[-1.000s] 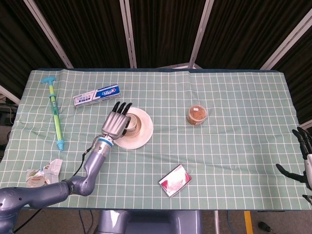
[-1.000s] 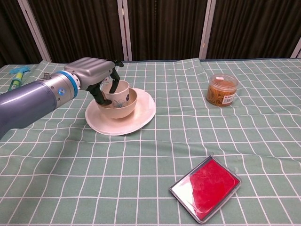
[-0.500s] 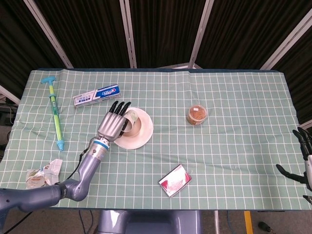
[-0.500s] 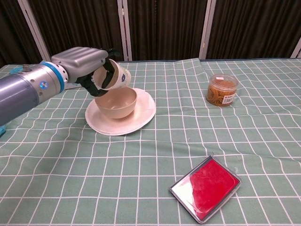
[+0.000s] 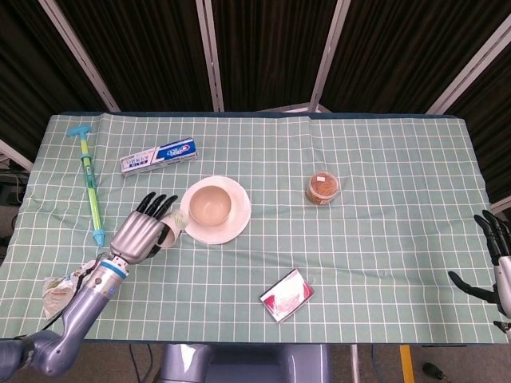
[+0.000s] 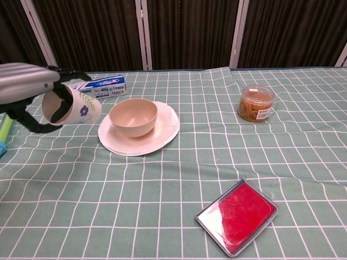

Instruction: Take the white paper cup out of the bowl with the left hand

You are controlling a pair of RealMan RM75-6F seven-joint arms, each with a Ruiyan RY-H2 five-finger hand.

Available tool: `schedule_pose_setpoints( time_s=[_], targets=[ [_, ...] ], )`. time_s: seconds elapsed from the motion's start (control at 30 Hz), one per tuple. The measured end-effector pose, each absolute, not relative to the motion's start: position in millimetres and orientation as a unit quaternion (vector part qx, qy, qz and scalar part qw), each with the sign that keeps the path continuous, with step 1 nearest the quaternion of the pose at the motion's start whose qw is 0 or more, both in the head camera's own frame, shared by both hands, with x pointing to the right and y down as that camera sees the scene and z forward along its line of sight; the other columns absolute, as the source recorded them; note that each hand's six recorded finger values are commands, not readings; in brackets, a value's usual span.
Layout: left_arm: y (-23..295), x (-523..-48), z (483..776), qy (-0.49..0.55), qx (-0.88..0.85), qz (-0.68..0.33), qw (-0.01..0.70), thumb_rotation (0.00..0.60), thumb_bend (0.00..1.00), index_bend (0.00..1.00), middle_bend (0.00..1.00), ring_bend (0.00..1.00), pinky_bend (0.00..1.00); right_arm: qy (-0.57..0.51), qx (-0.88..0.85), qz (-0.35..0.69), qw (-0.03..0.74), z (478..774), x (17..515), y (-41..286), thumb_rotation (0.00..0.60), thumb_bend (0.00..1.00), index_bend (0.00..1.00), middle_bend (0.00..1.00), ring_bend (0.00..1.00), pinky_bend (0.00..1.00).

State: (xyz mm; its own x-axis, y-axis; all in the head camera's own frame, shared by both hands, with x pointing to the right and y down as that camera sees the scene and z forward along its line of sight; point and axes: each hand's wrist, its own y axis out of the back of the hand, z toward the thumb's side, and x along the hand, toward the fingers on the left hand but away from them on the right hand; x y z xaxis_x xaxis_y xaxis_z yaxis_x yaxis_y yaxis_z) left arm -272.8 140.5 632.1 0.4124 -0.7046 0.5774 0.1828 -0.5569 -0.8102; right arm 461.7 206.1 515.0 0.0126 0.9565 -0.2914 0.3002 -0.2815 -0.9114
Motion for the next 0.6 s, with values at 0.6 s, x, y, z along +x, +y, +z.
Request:
schedule_pose_setpoints(
  time_s=[0.6],
  targets=[
    [183, -244, 648, 0.020, -0.777, -0.522, 0.352, 0.600, 0.46, 0.68, 0.00, 0.00, 0.00, -0.507, -0.626, 0.491, 0.331, 511, 465, 205, 0.600, 0.09, 0.02, 0.00, 0.00, 0.00]
  ],
)
